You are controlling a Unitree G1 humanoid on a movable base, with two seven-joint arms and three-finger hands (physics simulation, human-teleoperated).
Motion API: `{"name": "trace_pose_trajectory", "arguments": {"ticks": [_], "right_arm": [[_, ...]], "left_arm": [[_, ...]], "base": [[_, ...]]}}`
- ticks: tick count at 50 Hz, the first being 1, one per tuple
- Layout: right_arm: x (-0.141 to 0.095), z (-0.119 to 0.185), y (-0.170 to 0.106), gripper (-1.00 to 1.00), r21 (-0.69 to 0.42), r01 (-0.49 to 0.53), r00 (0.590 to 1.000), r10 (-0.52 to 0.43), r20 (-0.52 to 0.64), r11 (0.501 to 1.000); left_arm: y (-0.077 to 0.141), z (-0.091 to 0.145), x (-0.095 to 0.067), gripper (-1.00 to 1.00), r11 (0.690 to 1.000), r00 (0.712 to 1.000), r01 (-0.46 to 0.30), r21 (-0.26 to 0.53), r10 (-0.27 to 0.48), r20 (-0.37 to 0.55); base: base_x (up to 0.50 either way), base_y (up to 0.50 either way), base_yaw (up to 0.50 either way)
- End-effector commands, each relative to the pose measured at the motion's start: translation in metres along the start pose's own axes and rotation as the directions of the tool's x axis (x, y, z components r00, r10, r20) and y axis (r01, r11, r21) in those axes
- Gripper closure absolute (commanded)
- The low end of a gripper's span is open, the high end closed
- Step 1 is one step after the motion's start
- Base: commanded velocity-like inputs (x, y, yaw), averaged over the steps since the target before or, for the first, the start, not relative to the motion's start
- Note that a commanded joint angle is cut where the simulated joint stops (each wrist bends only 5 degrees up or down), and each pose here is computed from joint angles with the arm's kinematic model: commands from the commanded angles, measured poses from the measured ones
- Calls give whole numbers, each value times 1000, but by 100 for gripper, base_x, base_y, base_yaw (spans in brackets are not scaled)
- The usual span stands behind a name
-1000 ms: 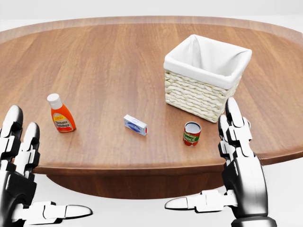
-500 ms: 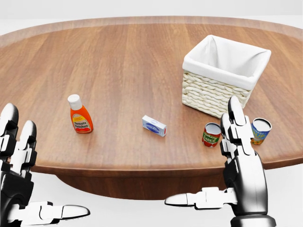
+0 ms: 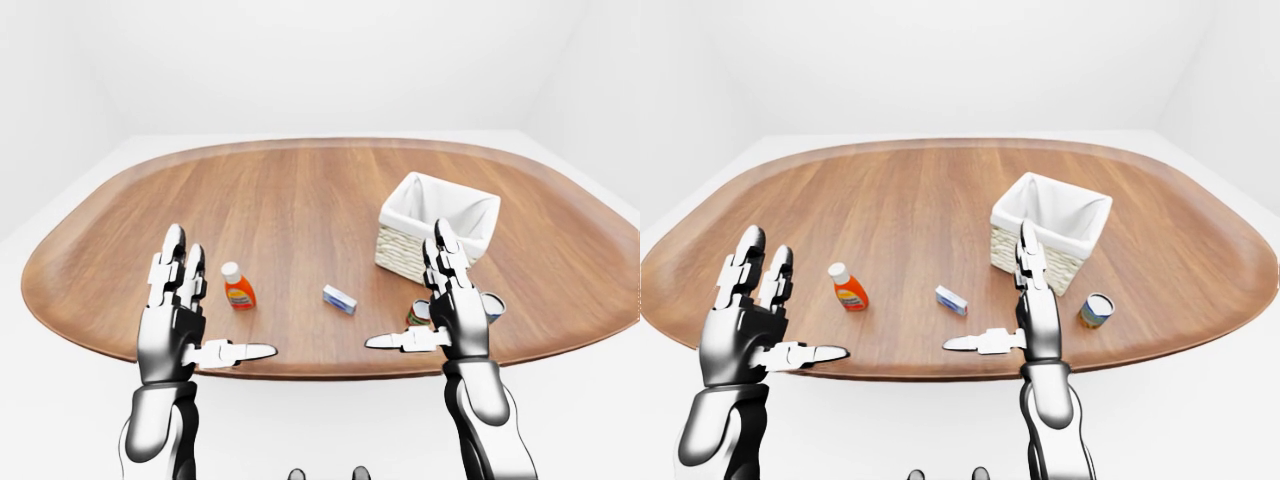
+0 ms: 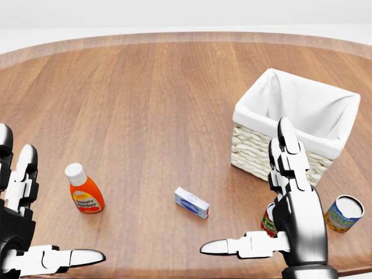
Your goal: Pick up the ketchup, and put it in the basket.
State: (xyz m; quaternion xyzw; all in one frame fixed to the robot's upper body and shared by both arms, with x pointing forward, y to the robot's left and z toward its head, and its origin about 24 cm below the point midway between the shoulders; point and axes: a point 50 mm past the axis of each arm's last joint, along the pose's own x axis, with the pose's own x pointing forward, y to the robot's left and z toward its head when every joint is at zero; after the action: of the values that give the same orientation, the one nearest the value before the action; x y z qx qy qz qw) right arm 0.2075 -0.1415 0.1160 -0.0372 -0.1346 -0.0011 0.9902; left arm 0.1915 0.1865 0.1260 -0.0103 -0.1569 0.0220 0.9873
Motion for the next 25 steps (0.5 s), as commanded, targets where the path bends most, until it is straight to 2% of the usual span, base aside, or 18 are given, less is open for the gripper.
{"name": "trace_pose_trajectory", "arguments": {"ticks": [1, 25], "right_arm": [[-1, 1, 0, -100, -3, -3, 1000, 3, 2, 1000], [-1, 1, 0, -100, -2, -3, 1000, 3, 4, 1000]], "left_arm": [[0, 0, 0, -100, 1000, 1000, -1, 2, 1, 1], [-1, -1, -1, -100, 1000, 1000, 5, 8, -5, -5]], "base": [[50, 0, 0], [50, 0, 0]]}}
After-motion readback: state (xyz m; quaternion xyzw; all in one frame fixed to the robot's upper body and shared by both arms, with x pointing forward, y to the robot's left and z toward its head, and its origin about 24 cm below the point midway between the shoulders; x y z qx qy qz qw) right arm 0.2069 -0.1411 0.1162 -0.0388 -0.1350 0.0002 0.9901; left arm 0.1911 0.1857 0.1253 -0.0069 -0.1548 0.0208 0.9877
